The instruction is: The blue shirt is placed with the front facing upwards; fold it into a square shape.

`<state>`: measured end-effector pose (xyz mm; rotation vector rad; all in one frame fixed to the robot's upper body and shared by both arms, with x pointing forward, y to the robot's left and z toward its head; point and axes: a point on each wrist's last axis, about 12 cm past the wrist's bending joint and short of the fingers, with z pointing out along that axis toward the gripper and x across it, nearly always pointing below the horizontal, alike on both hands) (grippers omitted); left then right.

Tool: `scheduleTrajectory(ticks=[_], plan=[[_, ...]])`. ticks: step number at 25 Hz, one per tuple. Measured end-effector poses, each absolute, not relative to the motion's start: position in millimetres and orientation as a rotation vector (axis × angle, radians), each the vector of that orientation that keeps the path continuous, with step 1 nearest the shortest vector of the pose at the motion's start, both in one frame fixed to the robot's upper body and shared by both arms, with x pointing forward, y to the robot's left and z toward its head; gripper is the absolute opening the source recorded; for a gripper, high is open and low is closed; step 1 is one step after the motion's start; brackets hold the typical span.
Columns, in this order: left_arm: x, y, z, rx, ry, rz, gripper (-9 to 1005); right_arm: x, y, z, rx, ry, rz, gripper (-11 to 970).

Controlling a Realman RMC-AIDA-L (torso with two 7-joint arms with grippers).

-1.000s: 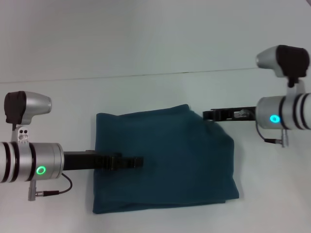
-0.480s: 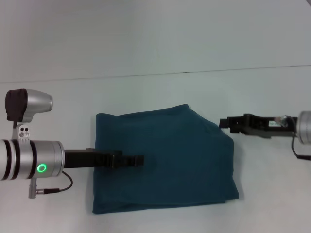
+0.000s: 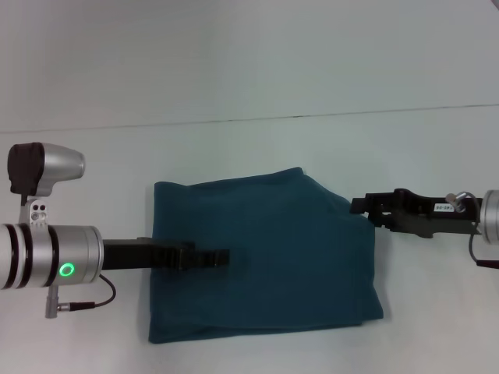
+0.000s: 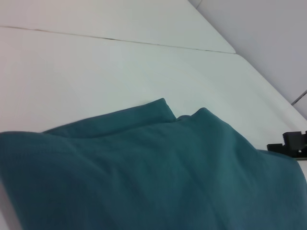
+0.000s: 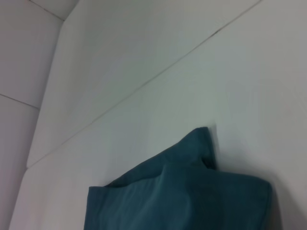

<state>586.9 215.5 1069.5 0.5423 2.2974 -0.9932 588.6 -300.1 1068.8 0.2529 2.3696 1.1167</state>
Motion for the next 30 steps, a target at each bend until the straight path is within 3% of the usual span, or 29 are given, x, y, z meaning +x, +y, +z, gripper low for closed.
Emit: scheduleTrajectory(ticks=[30], plan=[[589, 216, 1068, 0.530, 2.294, -0.961, 872, 607, -264, 1059, 0.329, 2.240, 1.105, 520]])
